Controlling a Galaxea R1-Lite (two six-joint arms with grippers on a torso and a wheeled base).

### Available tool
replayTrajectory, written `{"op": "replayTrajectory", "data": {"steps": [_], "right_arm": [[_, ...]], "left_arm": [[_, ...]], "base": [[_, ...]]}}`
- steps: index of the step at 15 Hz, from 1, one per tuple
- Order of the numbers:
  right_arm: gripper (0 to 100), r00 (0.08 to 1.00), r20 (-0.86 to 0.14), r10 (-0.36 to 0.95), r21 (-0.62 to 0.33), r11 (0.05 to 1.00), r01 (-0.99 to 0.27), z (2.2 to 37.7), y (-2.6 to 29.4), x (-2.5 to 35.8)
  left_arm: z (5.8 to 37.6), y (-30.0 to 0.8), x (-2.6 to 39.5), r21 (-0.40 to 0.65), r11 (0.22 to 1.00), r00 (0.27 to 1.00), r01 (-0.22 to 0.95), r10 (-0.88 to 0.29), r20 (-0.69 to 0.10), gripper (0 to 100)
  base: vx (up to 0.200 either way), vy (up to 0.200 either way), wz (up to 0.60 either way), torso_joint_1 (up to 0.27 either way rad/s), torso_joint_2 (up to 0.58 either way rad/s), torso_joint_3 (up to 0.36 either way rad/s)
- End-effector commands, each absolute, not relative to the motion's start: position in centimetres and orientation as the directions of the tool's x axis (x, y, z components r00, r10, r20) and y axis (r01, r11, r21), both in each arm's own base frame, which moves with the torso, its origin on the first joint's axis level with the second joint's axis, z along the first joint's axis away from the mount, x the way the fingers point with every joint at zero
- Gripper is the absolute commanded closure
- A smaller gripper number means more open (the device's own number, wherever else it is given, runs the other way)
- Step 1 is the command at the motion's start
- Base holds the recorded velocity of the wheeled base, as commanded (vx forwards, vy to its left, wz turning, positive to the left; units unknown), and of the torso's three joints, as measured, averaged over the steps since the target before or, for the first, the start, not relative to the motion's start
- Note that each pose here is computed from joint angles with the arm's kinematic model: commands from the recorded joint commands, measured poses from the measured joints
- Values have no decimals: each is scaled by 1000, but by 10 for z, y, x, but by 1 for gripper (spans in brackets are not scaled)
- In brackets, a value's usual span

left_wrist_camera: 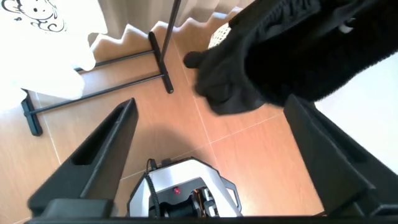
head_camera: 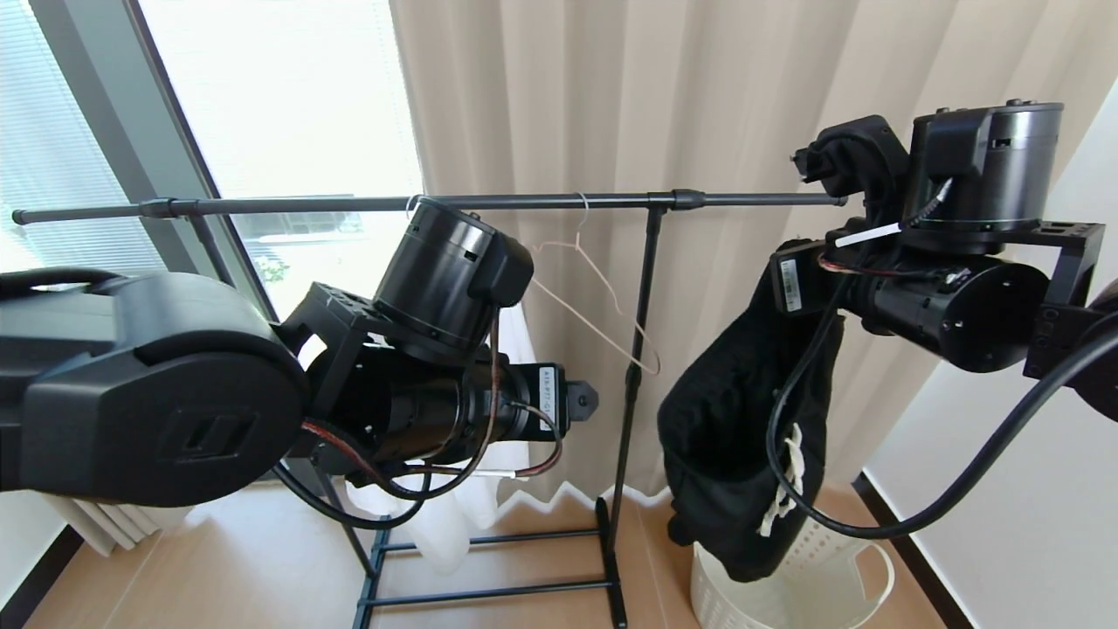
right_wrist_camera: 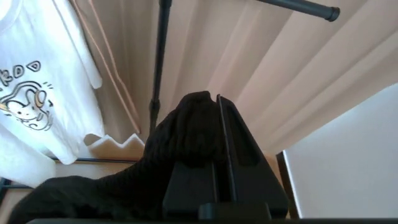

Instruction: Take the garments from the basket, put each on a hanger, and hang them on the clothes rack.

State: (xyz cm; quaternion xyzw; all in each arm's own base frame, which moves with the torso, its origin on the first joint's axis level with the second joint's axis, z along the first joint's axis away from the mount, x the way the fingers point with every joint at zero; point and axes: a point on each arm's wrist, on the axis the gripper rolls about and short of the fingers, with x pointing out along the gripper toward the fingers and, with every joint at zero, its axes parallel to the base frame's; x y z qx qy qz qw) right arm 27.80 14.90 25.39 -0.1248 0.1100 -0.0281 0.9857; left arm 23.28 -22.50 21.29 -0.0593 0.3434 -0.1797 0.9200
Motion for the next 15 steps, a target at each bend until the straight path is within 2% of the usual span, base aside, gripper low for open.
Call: {"op": "replayTrajectory", "data": {"steps": [1, 5, 10, 15], "right_arm": [[100, 974, -203, -101, -272, 961, 42, 259, 132, 273], [100, 966, -219, -137, -328, 943, 60, 252, 113, 283], [100, 960, -221, -174, -326, 941, 95, 249, 101, 295], [100, 953, -211, -217, -347, 928, 134, 253, 86, 296]], "left_arm": [[205, -223, 246, -225, 940, 698, 255, -340, -630, 0], [181, -225, 266, -203, 959, 684, 197, -283, -672, 0], [178, -241, 290, -186, 961, 727, 203, -276, -629, 0], [174, -246, 294, -157, 972, 757, 176, -235, -610, 0]], "base": [[0, 0, 0, 0, 0, 0], [0, 0, 0, 0, 0, 0], [0, 0, 0, 0, 0, 0], [0, -200, 0, 1, 3, 3]]}}
